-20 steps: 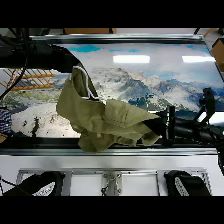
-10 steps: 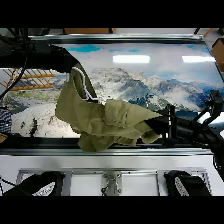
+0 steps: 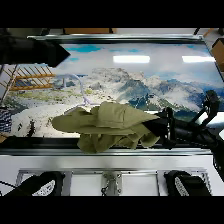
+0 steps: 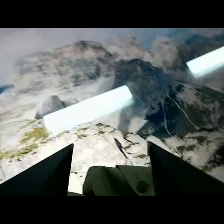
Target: Fold the clothes and pants, and hang the long-sleeved shirts on hangers.
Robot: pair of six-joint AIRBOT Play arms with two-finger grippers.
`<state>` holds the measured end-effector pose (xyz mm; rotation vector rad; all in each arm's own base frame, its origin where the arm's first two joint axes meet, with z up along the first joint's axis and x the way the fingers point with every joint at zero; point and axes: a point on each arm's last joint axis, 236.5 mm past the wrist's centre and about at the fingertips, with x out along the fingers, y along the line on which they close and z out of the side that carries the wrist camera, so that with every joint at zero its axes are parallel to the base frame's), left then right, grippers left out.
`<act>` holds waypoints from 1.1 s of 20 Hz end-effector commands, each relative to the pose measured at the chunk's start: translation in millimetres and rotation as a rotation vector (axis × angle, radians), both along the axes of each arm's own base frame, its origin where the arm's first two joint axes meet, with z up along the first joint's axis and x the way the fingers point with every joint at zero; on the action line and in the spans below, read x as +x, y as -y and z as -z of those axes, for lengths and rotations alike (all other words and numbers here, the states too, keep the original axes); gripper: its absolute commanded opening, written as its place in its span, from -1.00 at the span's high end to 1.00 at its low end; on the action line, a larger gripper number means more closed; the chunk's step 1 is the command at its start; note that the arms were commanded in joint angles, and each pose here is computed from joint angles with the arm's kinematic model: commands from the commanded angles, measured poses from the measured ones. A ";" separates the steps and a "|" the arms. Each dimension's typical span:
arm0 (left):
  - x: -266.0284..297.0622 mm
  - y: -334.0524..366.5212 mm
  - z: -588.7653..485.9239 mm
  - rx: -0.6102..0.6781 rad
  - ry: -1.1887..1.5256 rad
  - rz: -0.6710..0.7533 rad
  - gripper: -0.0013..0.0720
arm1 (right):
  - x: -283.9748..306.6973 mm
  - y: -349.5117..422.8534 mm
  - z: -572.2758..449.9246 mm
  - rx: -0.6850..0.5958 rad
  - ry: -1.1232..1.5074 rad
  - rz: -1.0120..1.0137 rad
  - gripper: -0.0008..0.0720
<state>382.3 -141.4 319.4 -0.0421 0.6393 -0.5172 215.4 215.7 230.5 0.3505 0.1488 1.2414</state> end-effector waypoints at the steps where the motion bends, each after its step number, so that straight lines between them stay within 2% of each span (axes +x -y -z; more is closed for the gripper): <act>1: 3.6 -52.2 -26.8 -0.009 0.086 -0.142 -0.43 | 1.1 0.6 0.9 0.010 -0.039 0.002 0.96; 6: -7.0 -98.7 -44.0 -0.018 0.121 -0.275 -0.42 | 26.7 15.9 -23.9 0.107 -0.030 0.120 0.96; 7: -9.1 -100.8 -46.4 -0.023 0.126 -0.285 -0.06 | 35.4 23.6 -30.6 0.108 -0.003 0.166 0.96; 8: -10.9 -100.5 -48.0 -0.022 0.130 -0.284 0.45 | 44.3 33.8 -39.0 0.102 0.029 0.216 0.96; 9: -11.4 -99.4 -48.0 -0.024 0.129 -0.281 0.85 | 53.3 47.1 -49.4 0.098 0.061 0.273 0.96; 10: -12.1 -96.7 -47.9 -0.031 0.126 -0.272 0.94 | 61.5 62.0 -60.4 0.095 0.091 0.331 0.96; 15: -13.5 -77.0 -48.6 -0.096 0.106 -0.206 0.94 | 89.1 173.3 -115.4 0.009 0.261 0.726 0.96; 20: -6.9 -50.3 -35.9 -0.085 0.075 -0.127 0.94 | 86.3 292.2 -158.7 -0.076 0.355 1.193 0.96; 22: -2.3 -32.0 -25.8 -0.071 0.055 -0.068 0.94 | 77.1 330.5 -169.4 -0.163 0.379 1.360 0.96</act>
